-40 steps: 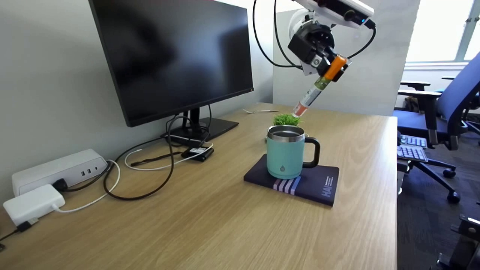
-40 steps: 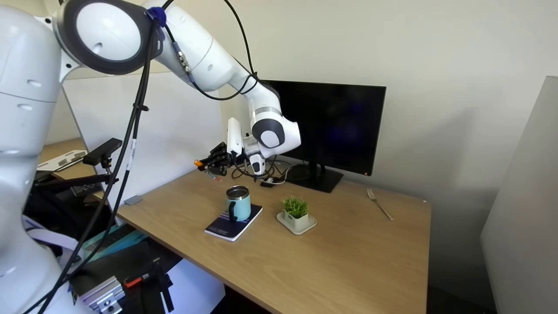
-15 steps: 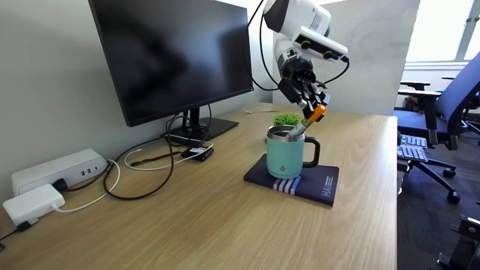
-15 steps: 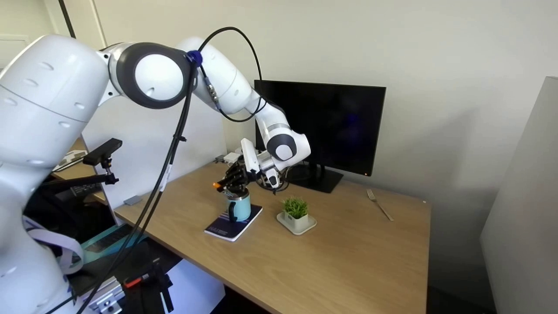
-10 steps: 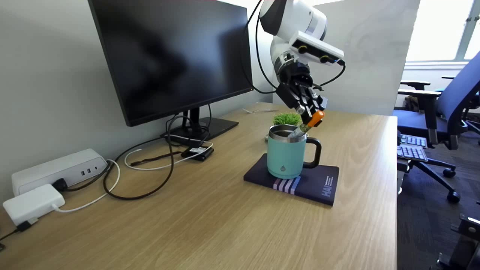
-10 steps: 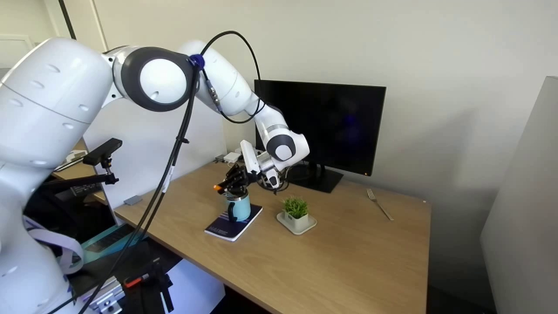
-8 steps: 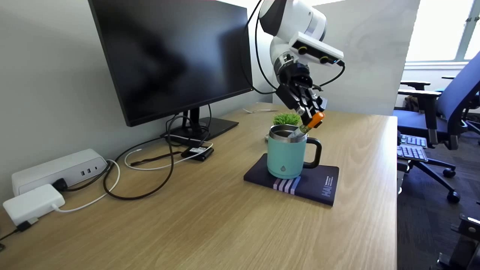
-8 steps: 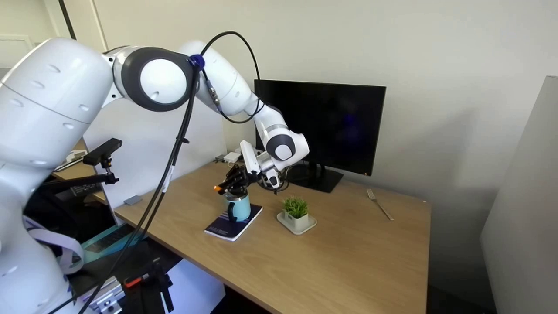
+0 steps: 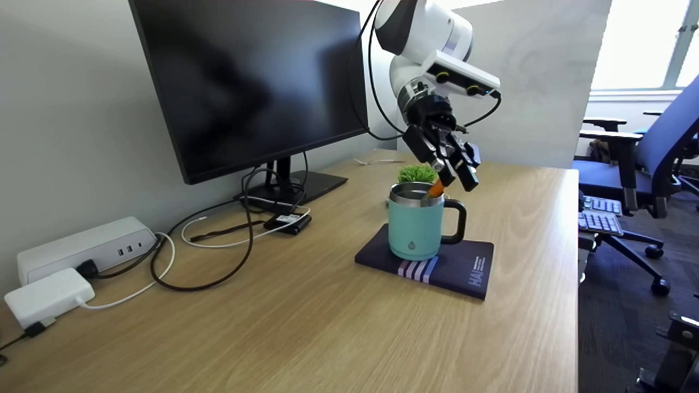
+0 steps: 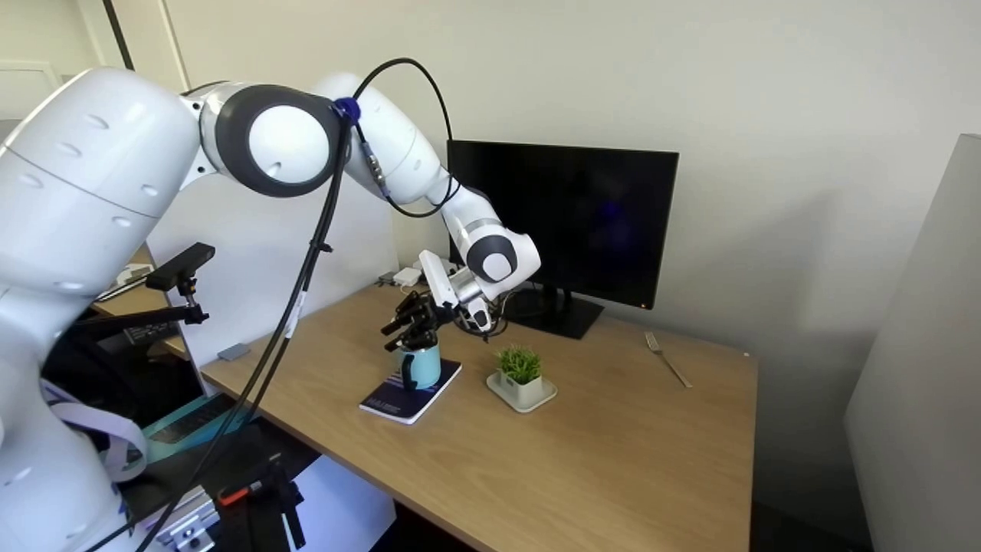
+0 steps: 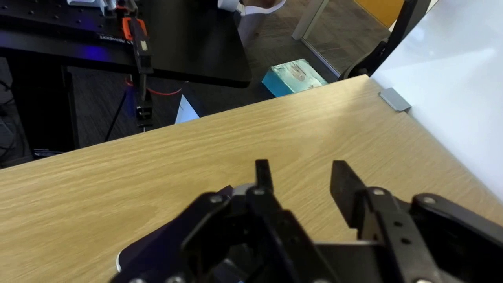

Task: Pick up the mug, put it on the book, then put the marker in the mug

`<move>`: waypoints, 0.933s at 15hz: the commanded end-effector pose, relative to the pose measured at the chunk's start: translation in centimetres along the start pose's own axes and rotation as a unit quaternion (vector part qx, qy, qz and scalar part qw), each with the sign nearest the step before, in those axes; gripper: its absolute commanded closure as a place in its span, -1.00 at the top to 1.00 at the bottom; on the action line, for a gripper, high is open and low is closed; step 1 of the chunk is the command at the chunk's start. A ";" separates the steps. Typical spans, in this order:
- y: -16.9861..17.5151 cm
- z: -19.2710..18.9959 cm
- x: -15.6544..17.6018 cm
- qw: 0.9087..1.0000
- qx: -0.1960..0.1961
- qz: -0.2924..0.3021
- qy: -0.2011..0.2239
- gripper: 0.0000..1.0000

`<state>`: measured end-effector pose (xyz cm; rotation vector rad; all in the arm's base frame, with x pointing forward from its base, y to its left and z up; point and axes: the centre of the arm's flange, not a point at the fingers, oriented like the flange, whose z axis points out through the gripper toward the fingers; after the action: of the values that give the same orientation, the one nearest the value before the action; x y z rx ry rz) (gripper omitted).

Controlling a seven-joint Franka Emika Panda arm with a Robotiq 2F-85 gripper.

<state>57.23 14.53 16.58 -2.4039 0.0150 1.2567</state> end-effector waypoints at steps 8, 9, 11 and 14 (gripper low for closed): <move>-3.8 -4.8 -4.5 0.996 -0.052 -0.045 0.049 1.00; -4.6 -5.5 -5.8 0.994 -0.067 -0.055 0.067 1.00; -6.0 -6.5 -8.5 0.987 -0.104 -0.073 0.103 1.00; -7.5 -7.3 -12.3 0.970 -0.161 -0.099 0.154 1.00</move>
<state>59.66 16.62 30.53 -2.6707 -0.2509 0.9762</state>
